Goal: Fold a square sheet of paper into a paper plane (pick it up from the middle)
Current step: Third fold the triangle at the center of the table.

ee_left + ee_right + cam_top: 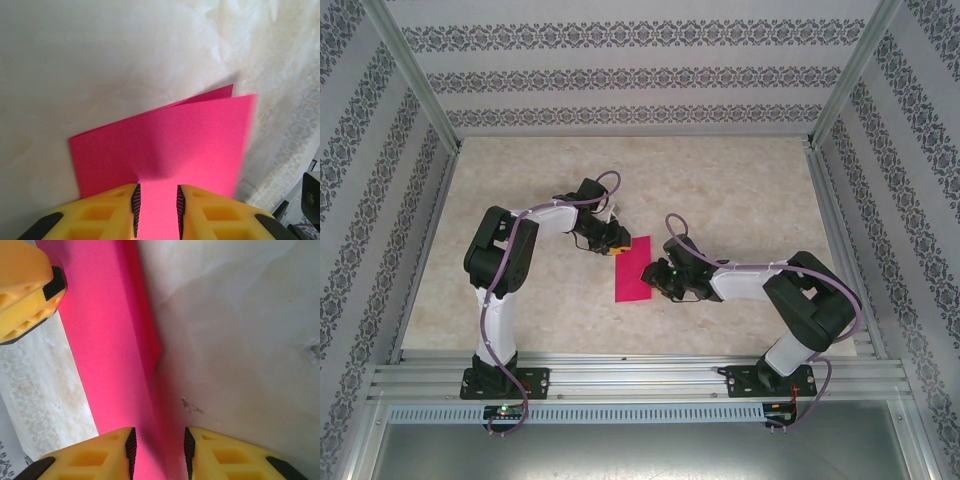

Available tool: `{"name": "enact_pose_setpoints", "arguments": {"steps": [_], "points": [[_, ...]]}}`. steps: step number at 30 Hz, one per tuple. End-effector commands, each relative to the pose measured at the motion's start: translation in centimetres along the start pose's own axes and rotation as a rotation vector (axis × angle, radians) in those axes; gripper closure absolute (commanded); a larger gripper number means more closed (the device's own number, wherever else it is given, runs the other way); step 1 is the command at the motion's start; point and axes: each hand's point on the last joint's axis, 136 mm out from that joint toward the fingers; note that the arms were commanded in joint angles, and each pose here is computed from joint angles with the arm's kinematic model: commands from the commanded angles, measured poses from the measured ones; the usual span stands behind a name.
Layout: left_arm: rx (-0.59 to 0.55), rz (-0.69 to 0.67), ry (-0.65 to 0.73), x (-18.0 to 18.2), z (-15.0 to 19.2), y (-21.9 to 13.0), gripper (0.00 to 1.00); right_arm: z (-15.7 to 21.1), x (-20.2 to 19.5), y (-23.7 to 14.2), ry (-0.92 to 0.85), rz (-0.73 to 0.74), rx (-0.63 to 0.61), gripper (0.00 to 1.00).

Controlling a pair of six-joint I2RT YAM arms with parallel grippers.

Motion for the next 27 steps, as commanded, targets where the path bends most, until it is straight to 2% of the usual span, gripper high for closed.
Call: {"name": "enact_pose_setpoints", "arguments": {"steps": [1,7,13,19,24,27], "points": [[0.031,-0.029,-0.005,0.5,0.7,0.2,0.70,-0.7,0.8,-0.3,0.003,-0.027,-0.046,0.65],[0.035,-0.030,-0.005,0.5,1.0,0.2,0.70,-1.4,2.1,-0.1,-0.059,-0.037,-0.044,0.63],[0.031,-0.027,-0.004,0.4,1.1,0.0,0.70,-1.3,2.8,0.3,-0.071,-0.058,-0.014,0.66],[0.007,0.006,0.037,-1.1,0.8,-1.1,0.69,-2.0,1.3,0.4,-0.049,-0.019,-0.019,0.75],[-0.010,0.028,0.130,-3.0,0.4,-2.9,0.66,-1.0,3.5,1.3,-0.087,-0.146,0.090,0.84],[-0.035,0.019,0.174,-3.9,0.4,-4.4,0.64,-1.2,3.3,1.7,-0.080,-0.145,0.102,0.85]]}}
Point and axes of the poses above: each hand's point on the last joint's axis, 136 mm out from that joint toward the fingers, its own y axis out along the fingers, its own x axis along the line the jaws close on, z = x × y, and after that the axes turned 9 degrees about y, right-handed
